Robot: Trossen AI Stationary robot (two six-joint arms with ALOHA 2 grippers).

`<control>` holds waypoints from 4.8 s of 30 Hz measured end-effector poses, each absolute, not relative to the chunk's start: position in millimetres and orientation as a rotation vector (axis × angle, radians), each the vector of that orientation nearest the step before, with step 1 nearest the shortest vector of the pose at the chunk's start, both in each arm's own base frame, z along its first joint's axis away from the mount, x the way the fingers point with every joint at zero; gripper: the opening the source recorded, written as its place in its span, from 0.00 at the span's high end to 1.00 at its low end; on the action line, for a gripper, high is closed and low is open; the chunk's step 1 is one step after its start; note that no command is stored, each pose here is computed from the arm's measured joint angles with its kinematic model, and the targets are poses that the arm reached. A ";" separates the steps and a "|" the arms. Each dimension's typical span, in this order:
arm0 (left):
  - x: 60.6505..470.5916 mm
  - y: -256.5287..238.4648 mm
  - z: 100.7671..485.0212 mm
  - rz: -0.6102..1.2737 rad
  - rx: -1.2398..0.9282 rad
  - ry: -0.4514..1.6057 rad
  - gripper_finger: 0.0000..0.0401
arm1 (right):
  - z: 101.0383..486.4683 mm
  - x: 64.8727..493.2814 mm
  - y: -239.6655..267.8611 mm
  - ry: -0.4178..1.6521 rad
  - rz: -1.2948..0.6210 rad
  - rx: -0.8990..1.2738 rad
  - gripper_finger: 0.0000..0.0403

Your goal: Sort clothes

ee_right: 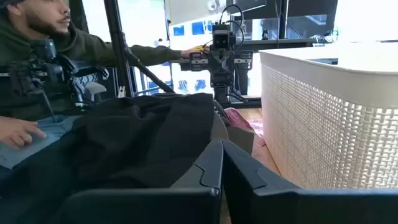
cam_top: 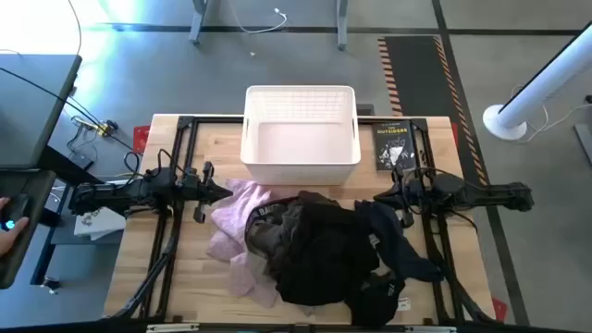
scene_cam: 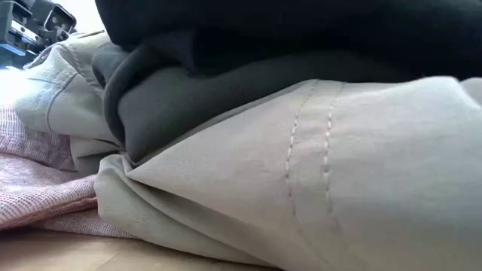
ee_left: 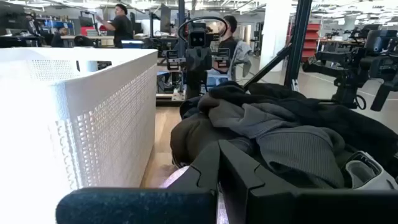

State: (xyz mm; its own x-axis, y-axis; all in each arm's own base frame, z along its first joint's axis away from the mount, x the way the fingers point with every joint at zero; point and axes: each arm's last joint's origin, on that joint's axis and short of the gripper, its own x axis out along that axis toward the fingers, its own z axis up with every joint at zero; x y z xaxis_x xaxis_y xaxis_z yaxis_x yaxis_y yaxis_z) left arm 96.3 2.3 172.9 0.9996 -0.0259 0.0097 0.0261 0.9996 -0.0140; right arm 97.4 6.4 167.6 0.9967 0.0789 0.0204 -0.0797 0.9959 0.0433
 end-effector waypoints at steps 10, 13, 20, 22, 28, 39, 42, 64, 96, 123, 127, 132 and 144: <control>96.3 2.3 173.0 -0.026 -0.014 -0.010 1.00 | 167.7 97.4 6.4 -0.019 0.079 0.044 1.00; 96.3 2.3 173.0 -0.026 -0.014 -0.010 1.00 | 167.7 97.4 6.4 -0.019 0.080 0.044 1.00; 96.3 2.3 172.9 -0.026 -0.014 -0.010 1.00 | 167.7 97.4 6.4 -0.019 0.080 0.044 1.00; 96.3 2.3 172.9 -0.026 -0.014 -0.010 1.00 | 167.7 97.4 6.4 -0.019 0.079 0.044 1.00; 96.3 2.3 172.9 -0.026 -0.014 -0.010 1.00 | 167.7 97.4 6.4 -0.019 0.080 0.044 1.00; 96.4 2.3 172.8 -0.026 -0.014 -0.010 1.00 | 167.7 97.4 6.4 -0.019 0.080 0.044 1.00; 96.3 2.3 172.9 -0.026 -0.014 -0.010 1.00 | 167.7 97.4 6.4 -0.019 0.079 0.044 1.00; 96.2 1.9 176.7 -0.042 -0.173 -0.046 1.00 | 214.4 85.6 4.5 -0.516 0.107 0.351 1.00; 88.6 7.8 208.9 0.125 -0.255 -0.412 1.00 | 396.0 183.3 118.5 -0.031 0.628 0.098 1.00; 85.9 12.6 211.8 0.294 -0.276 -0.467 1.00 | 269.7 217.2 230.1 1.320 0.228 0.446 0.96; 85.8 12.6 212.0 0.296 -0.266 -0.468 1.00 | 252.0 215.1 228.9 1.443 0.103 0.410 0.84; 85.5 12.6 212.5 0.299 -0.267 -0.473 1.00 | 234.7 221.7 229.4 1.502 0.047 0.370 0.61; 85.6 12.6 212.3 0.296 -0.279 -0.474 1.00 | 198.6 249.0 232.5 1.478 0.180 0.142 0.42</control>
